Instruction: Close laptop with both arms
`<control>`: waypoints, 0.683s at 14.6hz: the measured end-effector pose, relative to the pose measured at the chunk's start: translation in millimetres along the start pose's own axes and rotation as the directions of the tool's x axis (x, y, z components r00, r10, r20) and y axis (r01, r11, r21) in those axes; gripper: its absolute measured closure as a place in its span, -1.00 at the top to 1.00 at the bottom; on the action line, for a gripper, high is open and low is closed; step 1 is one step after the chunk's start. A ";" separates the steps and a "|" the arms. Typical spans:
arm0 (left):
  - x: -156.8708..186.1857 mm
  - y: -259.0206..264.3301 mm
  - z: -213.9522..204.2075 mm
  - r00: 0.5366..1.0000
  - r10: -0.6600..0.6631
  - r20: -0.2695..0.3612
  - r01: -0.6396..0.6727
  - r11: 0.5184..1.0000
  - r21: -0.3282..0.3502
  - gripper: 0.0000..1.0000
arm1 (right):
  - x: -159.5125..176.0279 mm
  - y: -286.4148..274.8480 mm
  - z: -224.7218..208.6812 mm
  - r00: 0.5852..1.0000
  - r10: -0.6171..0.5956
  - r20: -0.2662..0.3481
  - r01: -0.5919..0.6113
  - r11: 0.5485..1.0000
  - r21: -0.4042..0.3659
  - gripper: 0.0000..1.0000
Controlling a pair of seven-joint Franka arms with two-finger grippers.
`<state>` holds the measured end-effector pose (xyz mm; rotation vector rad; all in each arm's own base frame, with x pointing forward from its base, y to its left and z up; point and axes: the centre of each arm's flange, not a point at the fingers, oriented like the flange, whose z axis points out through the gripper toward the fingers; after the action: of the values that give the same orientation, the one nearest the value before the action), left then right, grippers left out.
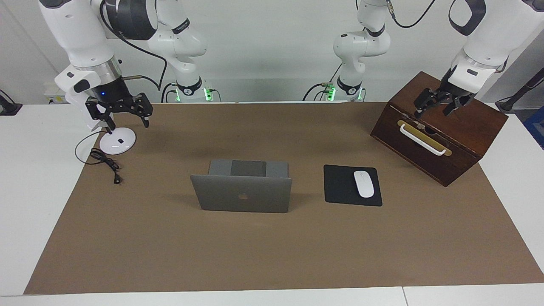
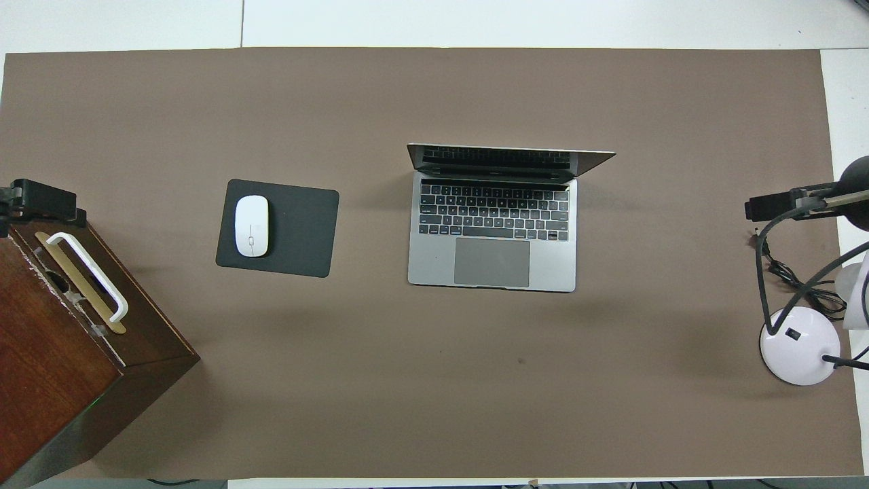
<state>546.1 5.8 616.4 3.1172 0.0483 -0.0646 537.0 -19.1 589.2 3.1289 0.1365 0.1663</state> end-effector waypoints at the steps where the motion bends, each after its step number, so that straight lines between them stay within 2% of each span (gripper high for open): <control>1: 0.0 0.0 0.0 1.000 0.000 0.000 0.000 1.000 0.000 1.00 | -0.3 0.4 -1.0 1.000 -0.001 -0.002 0.001 1.000 0.000 1.00; 10: 0.0 -1.2 -0.1 1.000 -0.002 0.000 0.002 1.000 0.000 1.00 | 1.1 0.8 -5.2 1.000 -0.015 -0.028 0.015 1.000 -0.004 1.00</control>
<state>546.2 7.0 616.5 3.1171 0.0517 -0.0640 537.6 -19.8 594.5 3.1218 0.1593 0.2097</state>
